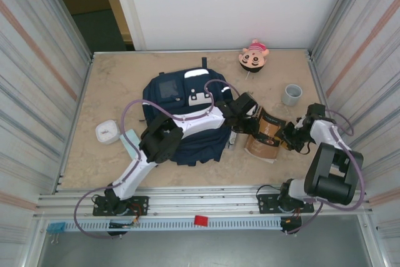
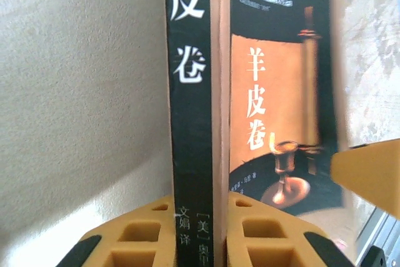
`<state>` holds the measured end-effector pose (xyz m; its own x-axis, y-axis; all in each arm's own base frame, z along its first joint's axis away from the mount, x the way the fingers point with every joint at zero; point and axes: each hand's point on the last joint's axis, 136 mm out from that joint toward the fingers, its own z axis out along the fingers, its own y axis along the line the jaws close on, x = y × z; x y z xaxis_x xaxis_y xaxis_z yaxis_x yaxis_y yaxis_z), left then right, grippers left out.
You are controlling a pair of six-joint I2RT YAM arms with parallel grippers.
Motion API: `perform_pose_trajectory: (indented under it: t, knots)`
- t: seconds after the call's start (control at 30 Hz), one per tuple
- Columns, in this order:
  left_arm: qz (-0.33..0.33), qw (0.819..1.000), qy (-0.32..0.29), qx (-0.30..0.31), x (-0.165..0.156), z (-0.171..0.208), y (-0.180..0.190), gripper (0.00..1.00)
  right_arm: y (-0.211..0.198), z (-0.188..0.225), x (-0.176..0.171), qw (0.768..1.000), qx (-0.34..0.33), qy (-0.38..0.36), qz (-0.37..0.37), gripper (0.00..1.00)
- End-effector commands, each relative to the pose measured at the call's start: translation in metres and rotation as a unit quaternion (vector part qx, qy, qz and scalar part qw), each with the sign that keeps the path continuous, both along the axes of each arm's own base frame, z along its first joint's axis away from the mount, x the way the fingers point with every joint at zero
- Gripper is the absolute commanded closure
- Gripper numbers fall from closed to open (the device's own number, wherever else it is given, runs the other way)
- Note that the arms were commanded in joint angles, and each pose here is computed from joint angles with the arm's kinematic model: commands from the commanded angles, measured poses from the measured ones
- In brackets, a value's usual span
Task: Pack the student bag
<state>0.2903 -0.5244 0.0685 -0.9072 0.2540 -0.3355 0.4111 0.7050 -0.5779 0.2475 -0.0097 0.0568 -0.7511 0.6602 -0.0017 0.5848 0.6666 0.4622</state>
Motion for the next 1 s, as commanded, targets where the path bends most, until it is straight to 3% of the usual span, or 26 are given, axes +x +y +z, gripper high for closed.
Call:
perform_pose_trajectory:
  t: [0.0,0.1,0.2,0.4,0.5,0.67,0.8,0.97]
  knots:
    - [0.010,0.991,-0.102,-0.080,0.021,0.104,0.009,1.00,-0.007,0.051,0.012,0.997,-0.018,-0.076,-0.001,0.49]
    - [0.044,0.978,-0.139,-0.146,0.035,0.158,0.033,1.00,-0.007,0.097,0.020,0.985,-0.048,-0.164,0.011,0.36]
    - [0.099,0.962,-0.145,-0.210,0.047,0.198,0.060,1.00,0.005,0.147,0.025,0.963,-0.050,-0.266,0.013,0.29]
    - [0.220,0.908,-0.139,-0.328,0.062,0.255,0.110,1.00,0.049,0.209,0.030,0.911,0.048,-0.407,-0.034,0.19]
    - [0.270,0.883,-0.115,-0.367,0.067,0.266,0.124,1.00,0.076,0.221,0.028,0.898,0.102,-0.426,-0.046,0.15]
    - [0.328,0.849,-0.082,-0.405,0.076,0.271,0.140,1.00,0.132,0.222,0.028,0.897,0.175,-0.403,-0.042,0.06]
    - [0.349,0.835,-0.065,-0.420,0.079,0.271,0.145,1.00,0.170,0.227,0.043,0.882,0.257,-0.390,-0.054,0.05]
    - [0.363,0.818,-0.032,-0.445,0.079,0.264,0.147,1.00,0.195,0.235,0.063,0.866,0.313,-0.383,-0.080,0.05]
